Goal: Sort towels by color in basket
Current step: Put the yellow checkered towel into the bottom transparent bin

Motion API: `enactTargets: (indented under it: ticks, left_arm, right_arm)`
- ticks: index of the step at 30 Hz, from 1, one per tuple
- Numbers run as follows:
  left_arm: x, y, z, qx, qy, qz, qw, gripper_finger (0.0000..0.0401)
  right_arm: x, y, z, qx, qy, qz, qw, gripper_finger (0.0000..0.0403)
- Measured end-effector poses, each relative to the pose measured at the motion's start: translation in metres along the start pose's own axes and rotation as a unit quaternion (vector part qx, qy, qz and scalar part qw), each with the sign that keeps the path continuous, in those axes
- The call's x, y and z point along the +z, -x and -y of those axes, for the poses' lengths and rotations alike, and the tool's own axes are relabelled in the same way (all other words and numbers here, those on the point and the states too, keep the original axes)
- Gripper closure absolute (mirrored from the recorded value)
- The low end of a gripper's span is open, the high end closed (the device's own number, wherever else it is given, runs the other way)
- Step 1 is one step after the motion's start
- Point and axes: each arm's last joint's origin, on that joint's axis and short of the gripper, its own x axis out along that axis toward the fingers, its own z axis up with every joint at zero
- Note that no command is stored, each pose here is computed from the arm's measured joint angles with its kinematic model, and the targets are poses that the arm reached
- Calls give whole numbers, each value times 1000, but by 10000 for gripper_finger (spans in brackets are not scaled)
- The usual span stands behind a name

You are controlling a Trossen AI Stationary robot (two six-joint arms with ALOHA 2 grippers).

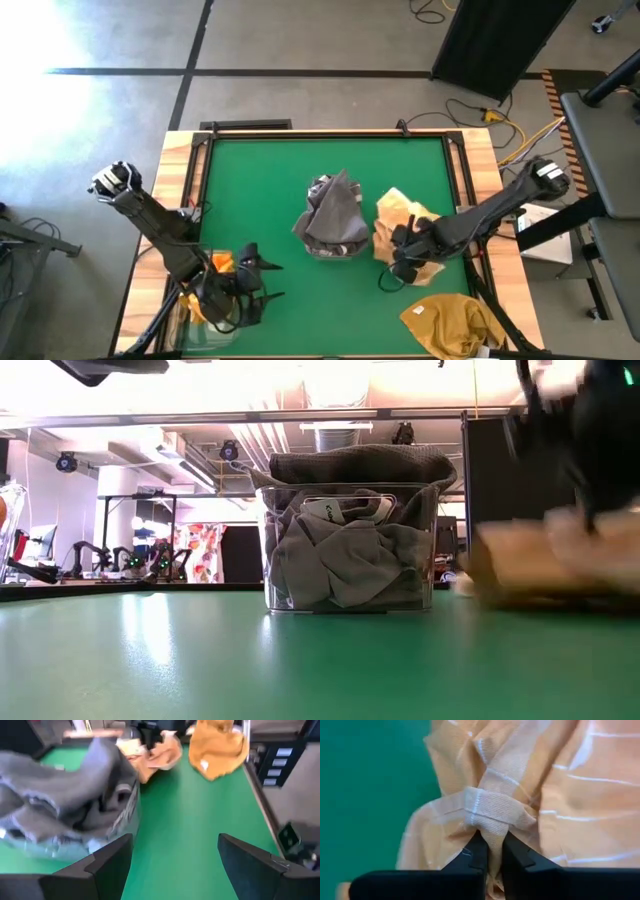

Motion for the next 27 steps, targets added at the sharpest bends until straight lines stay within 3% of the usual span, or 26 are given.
enactTargets:
  ticks: [3,8,14,21,24,27]
  left_arm:
    - [-1,-2,2,-9,-3,30,1000,125]
    - [-4,-4,2,-11,-18,68,997,125]
    - [-8,-10,-7,18,-16,130,991,125]
    - [9,-19,-24,86,-39,155,983,114]
    - [30,-18,-28,159,-73,165,971,105]
    - [50,-16,-27,178,-92,173,964,97]
  right_arm:
    - [12,39,-3,-52,24,39,998,383]
    - [35,107,-11,-79,54,158,983,384]
    - [62,166,-28,-49,110,343,932,384]
    - [84,184,-61,40,232,461,855,385]
    - [94,178,-70,38,250,477,842,385]
    - [104,169,-72,22,253,473,844,385]
